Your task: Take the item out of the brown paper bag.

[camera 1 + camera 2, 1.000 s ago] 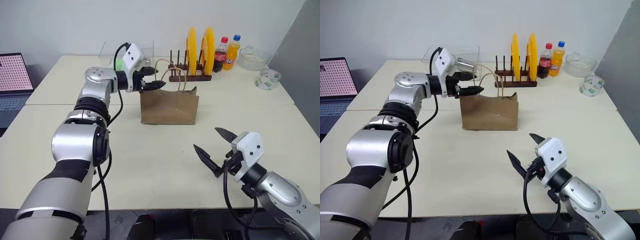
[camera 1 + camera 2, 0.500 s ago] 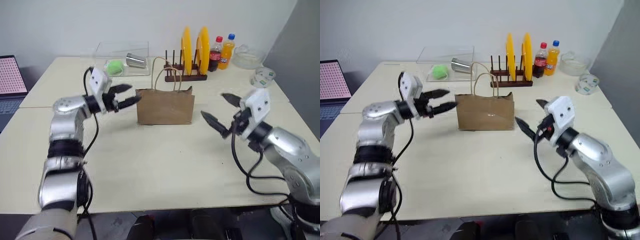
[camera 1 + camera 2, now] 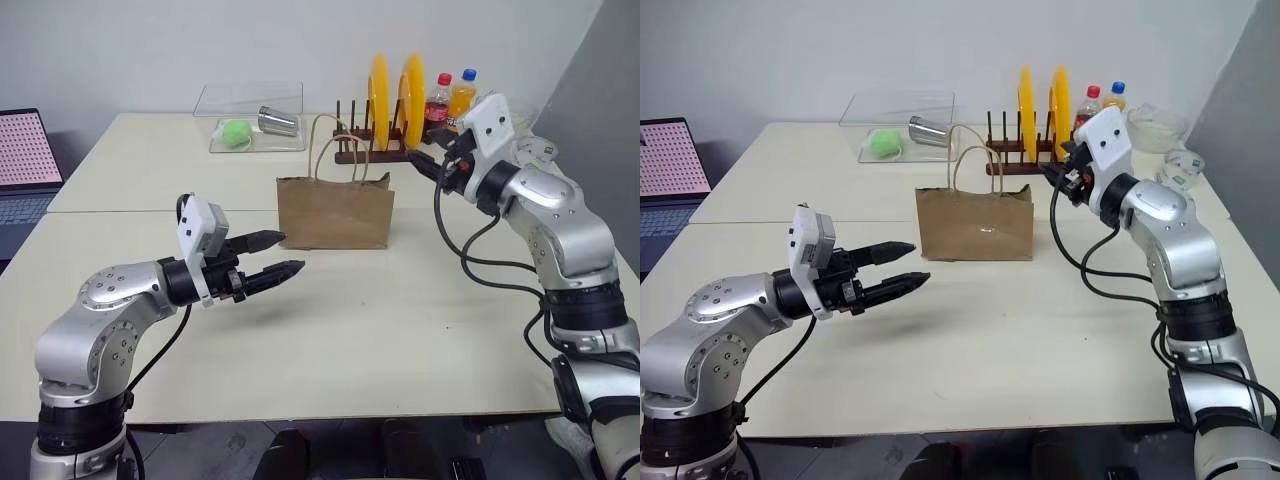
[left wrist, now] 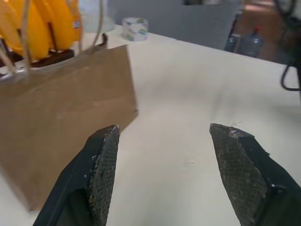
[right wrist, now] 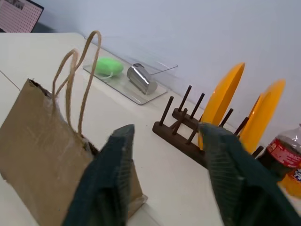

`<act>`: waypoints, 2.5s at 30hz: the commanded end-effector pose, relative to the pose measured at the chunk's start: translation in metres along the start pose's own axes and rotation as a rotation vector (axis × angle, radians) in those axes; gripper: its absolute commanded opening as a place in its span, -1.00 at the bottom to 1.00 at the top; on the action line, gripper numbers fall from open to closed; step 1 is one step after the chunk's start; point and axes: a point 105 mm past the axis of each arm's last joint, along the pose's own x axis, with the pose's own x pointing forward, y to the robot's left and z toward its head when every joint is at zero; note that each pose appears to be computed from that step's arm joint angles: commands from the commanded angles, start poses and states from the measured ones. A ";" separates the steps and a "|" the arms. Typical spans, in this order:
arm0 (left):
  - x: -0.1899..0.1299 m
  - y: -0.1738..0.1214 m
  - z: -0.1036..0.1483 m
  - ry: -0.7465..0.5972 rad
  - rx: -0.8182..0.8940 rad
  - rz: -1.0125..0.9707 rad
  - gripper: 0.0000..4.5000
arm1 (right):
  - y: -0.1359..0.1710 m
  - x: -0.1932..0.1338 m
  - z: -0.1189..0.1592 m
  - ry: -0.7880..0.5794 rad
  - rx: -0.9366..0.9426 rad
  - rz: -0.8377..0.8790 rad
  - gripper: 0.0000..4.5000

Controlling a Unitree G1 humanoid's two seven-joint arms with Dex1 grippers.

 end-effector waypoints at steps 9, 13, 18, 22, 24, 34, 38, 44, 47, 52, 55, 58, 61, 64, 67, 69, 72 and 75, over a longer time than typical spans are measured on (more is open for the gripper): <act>0.002 0.003 0.013 -0.031 0.053 -0.023 0.43 | -0.017 0.070 -0.005 0.122 -0.272 -0.001 -0.97; 0.006 0.000 0.008 -0.034 0.096 -0.050 0.43 | -0.009 0.081 -0.013 0.175 -0.322 0.031 -0.97; 0.002 0.003 -0.005 0.009 0.146 -0.039 0.43 | 0.020 0.079 -0.028 0.206 -0.325 0.260 -0.97; -0.007 0.014 -0.017 0.064 0.141 -0.040 0.43 | 0.042 0.065 -0.035 0.204 -0.295 0.461 -0.97; -0.012 0.017 -0.024 0.104 0.154 -0.065 0.43 | 0.052 0.057 -0.035 0.195 -0.283 0.535 -0.97; -0.037 0.030 -0.033 0.263 0.276 -0.166 0.43 | 0.107 0.001 -0.017 0.133 -0.217 0.760 -0.97; -0.045 0.038 -0.030 0.336 0.304 -0.189 0.43 | 0.126 -0.021 -0.020 0.132 -0.204 0.771 -0.97; -0.043 0.036 -0.028 0.377 0.378 -0.249 0.50 | 0.127 -0.052 -0.021 0.132 -0.131 0.654 -0.99; -0.037 0.031 -0.026 0.381 0.439 -0.304 0.80 | 0.129 -0.071 -0.023 0.146 -0.105 0.610 -0.72; -0.022 0.001 -0.041 0.389 0.665 -0.566 1.00 | 0.157 -0.121 -0.043 0.242 -0.091 0.687 0.04; -0.013 -0.009 -0.053 0.339 0.776 -0.671 1.00 | 0.170 -0.141 -0.055 0.304 -0.072 0.716 0.53; -0.007 -0.016 -0.065 0.305 0.829 -0.739 1.00 | 0.179 -0.151 -0.060 0.336 -0.050 0.708 0.82; 0.001 -0.018 -0.071 0.281 0.851 -0.758 1.00 | 0.185 -0.155 -0.060 0.344 -0.030 0.690 0.82; 0.018 -0.020 -0.073 0.232 0.891 -0.751 1.00 | 0.189 -0.157 -0.062 0.356 -0.010 0.668 0.82; 0.039 -0.024 -0.071 0.160 0.905 -0.724 1.00 | 0.193 -0.159 -0.063 0.369 0.010 0.656 0.82; 0.047 -0.027 -0.067 0.126 0.896 -0.711 1.00 | 0.194 -0.160 -0.064 0.377 0.021 0.651 0.82; 0.051 -0.031 -0.065 0.109 0.877 -0.727 1.00 | 0.197 -0.163 -0.066 0.393 0.031 0.649 0.82; 0.053 -0.033 -0.064 0.109 0.835 -0.734 0.74 | 0.199 -0.164 -0.066 0.396 0.035 0.655 0.83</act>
